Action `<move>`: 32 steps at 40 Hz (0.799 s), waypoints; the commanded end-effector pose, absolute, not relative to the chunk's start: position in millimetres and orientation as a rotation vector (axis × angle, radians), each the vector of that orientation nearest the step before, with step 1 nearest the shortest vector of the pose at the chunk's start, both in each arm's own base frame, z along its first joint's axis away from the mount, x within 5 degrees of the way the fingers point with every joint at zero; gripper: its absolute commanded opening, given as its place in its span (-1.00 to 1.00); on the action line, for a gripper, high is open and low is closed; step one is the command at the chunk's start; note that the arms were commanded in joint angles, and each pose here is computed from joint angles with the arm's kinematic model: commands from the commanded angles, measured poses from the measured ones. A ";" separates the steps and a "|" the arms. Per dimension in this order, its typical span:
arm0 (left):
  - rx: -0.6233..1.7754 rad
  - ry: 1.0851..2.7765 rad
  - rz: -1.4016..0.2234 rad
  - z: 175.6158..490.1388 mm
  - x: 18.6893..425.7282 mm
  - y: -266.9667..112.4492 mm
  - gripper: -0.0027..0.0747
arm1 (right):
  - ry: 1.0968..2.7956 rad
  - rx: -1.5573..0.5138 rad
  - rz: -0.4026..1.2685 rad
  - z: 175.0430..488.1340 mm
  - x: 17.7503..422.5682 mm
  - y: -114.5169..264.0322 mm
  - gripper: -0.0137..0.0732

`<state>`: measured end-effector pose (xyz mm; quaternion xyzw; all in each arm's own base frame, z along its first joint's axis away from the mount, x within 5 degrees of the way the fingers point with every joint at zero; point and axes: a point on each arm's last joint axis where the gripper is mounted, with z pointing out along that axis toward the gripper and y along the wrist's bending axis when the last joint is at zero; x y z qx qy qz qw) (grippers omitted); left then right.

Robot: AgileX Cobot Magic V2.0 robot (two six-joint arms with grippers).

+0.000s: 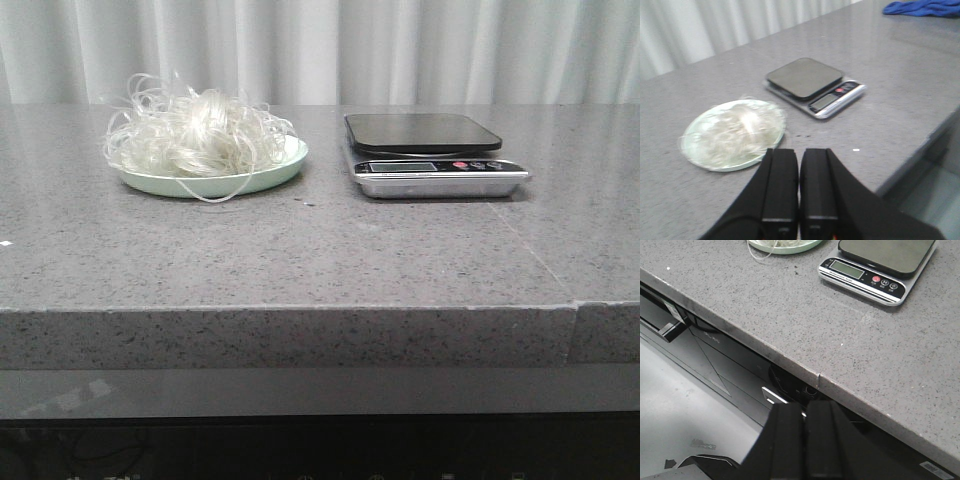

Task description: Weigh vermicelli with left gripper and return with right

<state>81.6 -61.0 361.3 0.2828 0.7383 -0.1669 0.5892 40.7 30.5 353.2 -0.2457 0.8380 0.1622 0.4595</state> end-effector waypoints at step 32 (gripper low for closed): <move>0.094 1.495 -0.030 200.6 55.7 -4.5 -0.53 | 1.990 -0.582 0.402 364.2 43.3 31.1 -0.38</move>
